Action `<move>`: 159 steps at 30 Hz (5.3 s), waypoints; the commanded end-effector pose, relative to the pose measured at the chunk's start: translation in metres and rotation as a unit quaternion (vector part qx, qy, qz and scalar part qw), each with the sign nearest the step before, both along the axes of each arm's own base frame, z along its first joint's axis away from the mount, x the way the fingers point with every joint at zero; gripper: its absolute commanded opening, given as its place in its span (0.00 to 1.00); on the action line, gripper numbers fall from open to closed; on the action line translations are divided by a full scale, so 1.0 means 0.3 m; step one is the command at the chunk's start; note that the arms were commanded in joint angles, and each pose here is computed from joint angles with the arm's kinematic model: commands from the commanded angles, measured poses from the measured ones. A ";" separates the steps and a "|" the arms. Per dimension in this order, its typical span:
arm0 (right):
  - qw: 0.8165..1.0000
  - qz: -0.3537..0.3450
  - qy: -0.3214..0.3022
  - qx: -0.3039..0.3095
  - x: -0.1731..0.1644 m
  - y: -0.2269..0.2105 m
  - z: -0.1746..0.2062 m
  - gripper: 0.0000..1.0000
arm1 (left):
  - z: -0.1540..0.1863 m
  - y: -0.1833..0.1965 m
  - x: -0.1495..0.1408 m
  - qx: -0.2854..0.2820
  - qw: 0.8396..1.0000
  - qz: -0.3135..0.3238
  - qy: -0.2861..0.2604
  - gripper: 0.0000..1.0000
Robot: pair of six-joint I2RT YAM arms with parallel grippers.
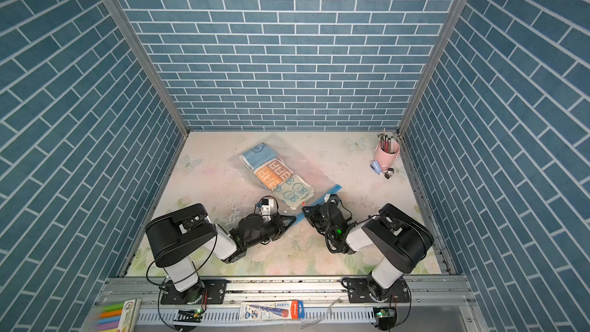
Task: Place the folded towel into the vacuum bag
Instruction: Close the vacuum bag at the center of the board, then adjust the vacuum bag at the center of the board.
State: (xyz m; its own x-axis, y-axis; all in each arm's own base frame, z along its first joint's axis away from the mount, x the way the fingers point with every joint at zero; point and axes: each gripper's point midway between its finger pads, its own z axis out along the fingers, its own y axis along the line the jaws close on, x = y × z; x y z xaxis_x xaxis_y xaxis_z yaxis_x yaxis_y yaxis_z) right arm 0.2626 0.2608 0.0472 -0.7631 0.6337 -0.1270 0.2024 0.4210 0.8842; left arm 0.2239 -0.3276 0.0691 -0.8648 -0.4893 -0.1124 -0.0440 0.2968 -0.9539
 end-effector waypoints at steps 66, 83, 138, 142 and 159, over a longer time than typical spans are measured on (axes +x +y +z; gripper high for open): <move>0.920 -0.324 0.051 -0.214 0.107 -0.709 -0.188 0.00 | 0.138 0.333 -0.127 0.094 0.995 -0.026 -0.005 0.00; 0.929 -0.296 0.047 -0.217 0.122 -0.690 -0.192 0.00 | 0.125 0.372 -0.133 0.105 0.994 -0.018 0.004 0.00; 0.983 0.031 0.048 -0.173 0.176 -0.626 -0.016 0.65 | -0.035 0.367 0.169 0.140 0.989 0.044 0.026 0.54; 0.987 0.040 0.045 -0.147 0.182 -0.599 -0.036 0.52 | -0.053 0.359 0.194 0.135 0.989 0.051 0.024 0.49; 0.990 0.066 0.064 -0.104 0.070 -0.521 -0.089 0.00 | -0.101 0.375 0.312 0.135 0.988 0.079 0.004 0.25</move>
